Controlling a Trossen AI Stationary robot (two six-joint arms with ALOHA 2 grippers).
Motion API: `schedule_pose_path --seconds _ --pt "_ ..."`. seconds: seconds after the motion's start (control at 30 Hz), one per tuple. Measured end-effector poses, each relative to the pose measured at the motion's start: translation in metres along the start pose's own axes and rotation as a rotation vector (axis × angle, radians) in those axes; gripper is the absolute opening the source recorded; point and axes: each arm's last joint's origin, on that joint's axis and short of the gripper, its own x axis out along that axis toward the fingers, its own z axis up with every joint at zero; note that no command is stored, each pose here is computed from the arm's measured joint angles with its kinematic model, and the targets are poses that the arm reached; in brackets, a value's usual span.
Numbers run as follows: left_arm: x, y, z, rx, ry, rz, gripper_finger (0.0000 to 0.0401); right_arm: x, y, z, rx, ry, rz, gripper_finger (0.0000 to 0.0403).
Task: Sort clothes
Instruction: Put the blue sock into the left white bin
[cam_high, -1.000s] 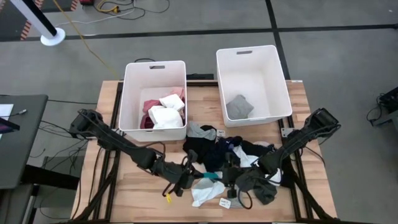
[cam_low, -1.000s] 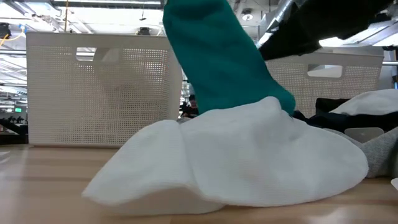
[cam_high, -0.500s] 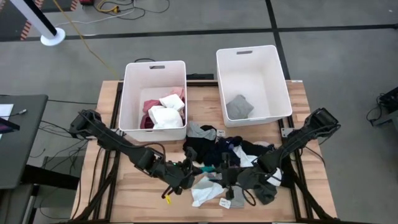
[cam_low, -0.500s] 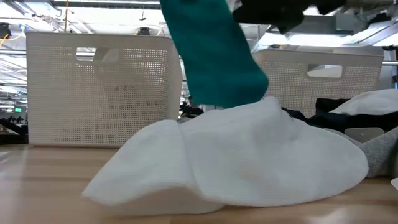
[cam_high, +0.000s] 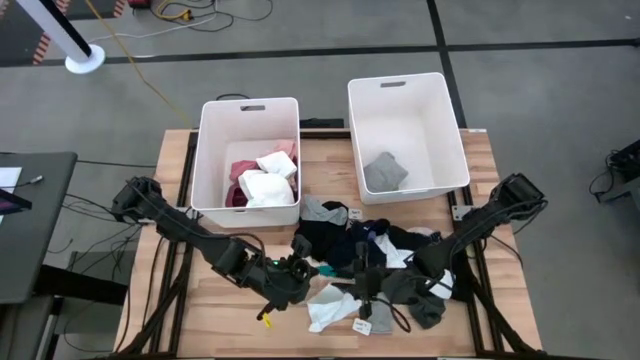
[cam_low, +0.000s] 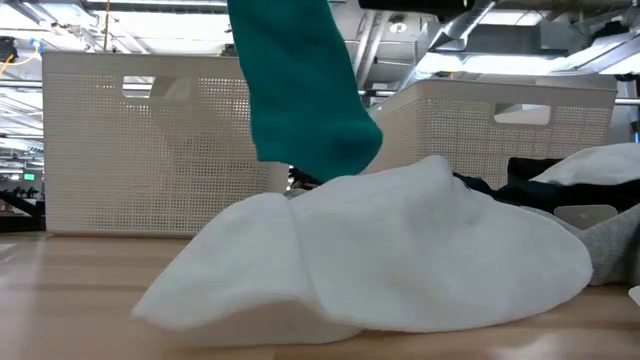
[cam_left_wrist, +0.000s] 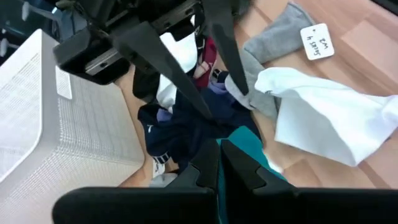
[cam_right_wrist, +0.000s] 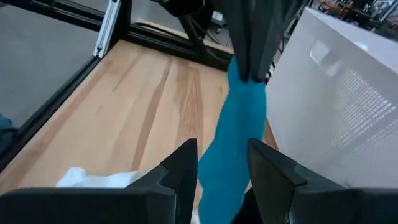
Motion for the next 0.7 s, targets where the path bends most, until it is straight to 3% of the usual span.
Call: schedule_pose_path --seconds 0.53,0.7 --pt "-0.005 0.003 0.01 0.043 -0.055 0.055 0.0001 0.011 -0.014 0.0 0.041 0.007 0.021 0.0154" --pt "-0.008 0.007 0.015 0.059 -0.069 0.065 0.0001 0.013 -0.019 -0.001 0.045 0.011 0.007 0.0131"
